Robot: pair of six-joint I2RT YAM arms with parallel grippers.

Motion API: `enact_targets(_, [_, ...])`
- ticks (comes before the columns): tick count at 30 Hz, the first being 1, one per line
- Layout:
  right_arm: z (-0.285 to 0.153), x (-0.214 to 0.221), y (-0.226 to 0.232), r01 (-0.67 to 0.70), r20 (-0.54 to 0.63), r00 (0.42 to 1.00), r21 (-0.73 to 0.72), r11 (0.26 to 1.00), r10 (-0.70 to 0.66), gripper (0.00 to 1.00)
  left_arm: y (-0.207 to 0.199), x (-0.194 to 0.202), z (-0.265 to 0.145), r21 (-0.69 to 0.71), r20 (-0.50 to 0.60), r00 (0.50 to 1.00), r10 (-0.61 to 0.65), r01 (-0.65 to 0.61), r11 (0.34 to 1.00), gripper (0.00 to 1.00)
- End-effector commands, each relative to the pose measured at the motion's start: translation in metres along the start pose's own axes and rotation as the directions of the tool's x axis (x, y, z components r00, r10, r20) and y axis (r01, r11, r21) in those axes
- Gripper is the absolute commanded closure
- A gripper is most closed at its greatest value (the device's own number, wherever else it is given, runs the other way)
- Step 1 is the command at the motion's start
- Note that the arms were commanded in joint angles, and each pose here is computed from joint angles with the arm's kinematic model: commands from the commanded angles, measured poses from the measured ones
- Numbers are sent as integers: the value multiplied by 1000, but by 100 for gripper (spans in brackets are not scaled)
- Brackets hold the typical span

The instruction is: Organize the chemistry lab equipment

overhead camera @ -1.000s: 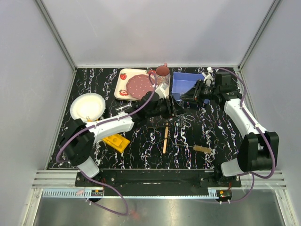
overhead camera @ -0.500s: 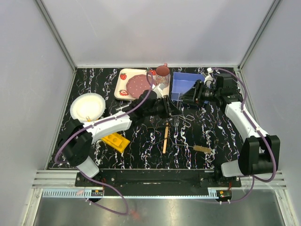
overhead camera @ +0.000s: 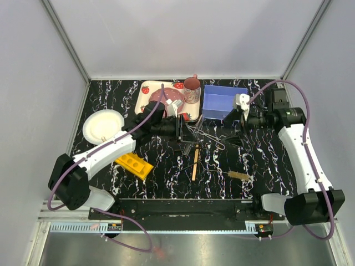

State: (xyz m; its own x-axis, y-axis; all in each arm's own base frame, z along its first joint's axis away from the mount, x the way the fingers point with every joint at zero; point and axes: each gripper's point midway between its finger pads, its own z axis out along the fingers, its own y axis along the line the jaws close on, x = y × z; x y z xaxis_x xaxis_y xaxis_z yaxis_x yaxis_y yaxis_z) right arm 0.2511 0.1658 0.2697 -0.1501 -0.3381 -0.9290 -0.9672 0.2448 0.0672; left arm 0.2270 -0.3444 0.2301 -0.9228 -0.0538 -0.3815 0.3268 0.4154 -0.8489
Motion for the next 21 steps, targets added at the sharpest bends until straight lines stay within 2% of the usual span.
enact_targets(1, [-11,-2,34,467,32,883,-179,866,-469,0,-13,47,-16,118,-228,973,47,-20,993,80])
enact_targets(3, [-3,-8,43,500,54,863,-230,835,-502,0,-16,54,-16,136,-257,965,54,-19,991,80])
enact_targets(6, [21,2,65,543,30,820,-358,760,-572,0,-23,62,-15,168,-294,953,73,-24,985,79])
enact_targets(8, [31,12,63,562,-22,787,-388,731,-617,0,-28,68,-13,191,-322,943,87,-25,981,79])
enact_targets(13, [46,21,65,564,-57,759,-441,698,-649,1,-35,80,-8,218,-370,923,107,-26,976,79])
enact_targets(16, [50,30,63,568,-101,727,-466,678,-679,5,-35,83,-5,218,-385,917,106,-21,976,79])
enact_targets(21, [58,60,67,555,-172,671,-528,643,-721,18,-37,80,-4,222,-384,917,106,-20,975,79])
